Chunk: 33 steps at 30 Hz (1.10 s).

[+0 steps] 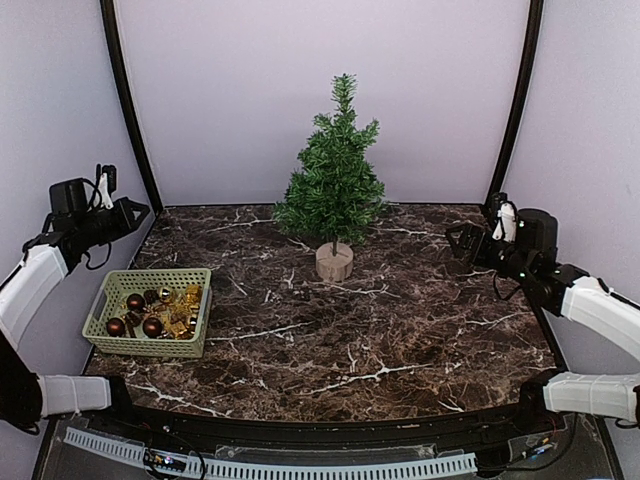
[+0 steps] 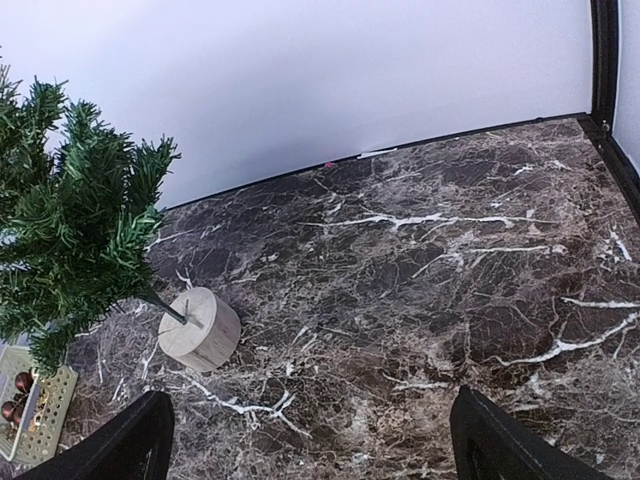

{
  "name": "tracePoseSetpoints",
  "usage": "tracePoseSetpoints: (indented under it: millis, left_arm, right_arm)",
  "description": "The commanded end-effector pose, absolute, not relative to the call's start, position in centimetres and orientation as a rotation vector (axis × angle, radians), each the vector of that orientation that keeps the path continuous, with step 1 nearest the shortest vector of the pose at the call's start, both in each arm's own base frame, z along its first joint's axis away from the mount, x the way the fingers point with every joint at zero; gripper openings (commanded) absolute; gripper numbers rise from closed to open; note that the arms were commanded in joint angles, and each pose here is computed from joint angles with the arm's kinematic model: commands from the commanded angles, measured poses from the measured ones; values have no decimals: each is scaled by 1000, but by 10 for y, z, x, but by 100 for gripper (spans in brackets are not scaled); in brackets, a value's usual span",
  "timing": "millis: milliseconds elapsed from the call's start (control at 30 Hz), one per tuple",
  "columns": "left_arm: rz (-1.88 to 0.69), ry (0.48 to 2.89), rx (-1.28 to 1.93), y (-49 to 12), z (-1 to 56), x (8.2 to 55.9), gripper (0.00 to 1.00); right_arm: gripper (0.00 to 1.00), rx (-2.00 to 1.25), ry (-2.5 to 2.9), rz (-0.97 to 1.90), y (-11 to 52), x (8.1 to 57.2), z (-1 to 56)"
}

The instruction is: Decorate the small christmas tree

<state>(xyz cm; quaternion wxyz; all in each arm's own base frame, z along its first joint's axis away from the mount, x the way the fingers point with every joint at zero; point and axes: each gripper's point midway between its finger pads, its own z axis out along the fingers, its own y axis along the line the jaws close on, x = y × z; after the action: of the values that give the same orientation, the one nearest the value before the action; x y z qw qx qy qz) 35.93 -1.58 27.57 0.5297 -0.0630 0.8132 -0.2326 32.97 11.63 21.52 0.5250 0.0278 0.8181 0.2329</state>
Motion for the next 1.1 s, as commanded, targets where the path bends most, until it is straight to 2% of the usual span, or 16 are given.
tracePoseSetpoints:
  millis: [0, 100, 167, 233, 267, 300, 333, 467, 533, 600, 700, 833, 1067]
  left_arm:
    - [-628, 1919, 29, -43, 307, 335, 7]
    - [-680, 1838, 115, -57, 342, 323, 7]
    - [-683, 1811, 129, -59, 356, 319, 11]
    - [-635, 1836, 80, -51, 357, 321, 24]
    - [-608, 1859, 38, -45, 353, 323, 34]
    - [-520, 1909, -65, -28, 340, 326, 39]
    - [-481, 1950, -143, -17, 325, 328, 48]
    - [-336, 2087, -389, 21, 261, 322, 65]
    - [-296, 2129, -459, 29, 239, 316, 70]
    - [-213, 2137, -523, 42, 227, 310, 76]
    - [-60, 2112, -608, 66, 220, 300, 90]
    - [52, 2138, -681, 86, 199, 294, 98]
    - [30, 2253, -673, 96, 169, 312, 98]
  right_arm:
    - [98, 10, 1878, 617, 127, 329, 249]
    - [98, -11, 1844, 652, 132, 325, 263]
    - [98, -64, 1821, 705, 142, 320, 272]
    - [98, -99, 1807, 738, 151, 316, 279]
    - [98, -111, 1806, 745, 155, 315, 279]
    - [98, -117, 1808, 747, 158, 313, 279]
    - [98, -117, 1811, 742, 159, 313, 277]
    - [98, -104, 1840, 718, 159, 314, 264]
    - [98, -101, 1851, 716, 160, 315, 257]
    - [99, -106, 1862, 718, 161, 316, 250]
    - [99, -108, 1878, 711, 162, 319, 240]
    - [99, -116, 1897, 708, 166, 325, 231]
    - [99, -151, 1901, 708, 172, 332, 227]
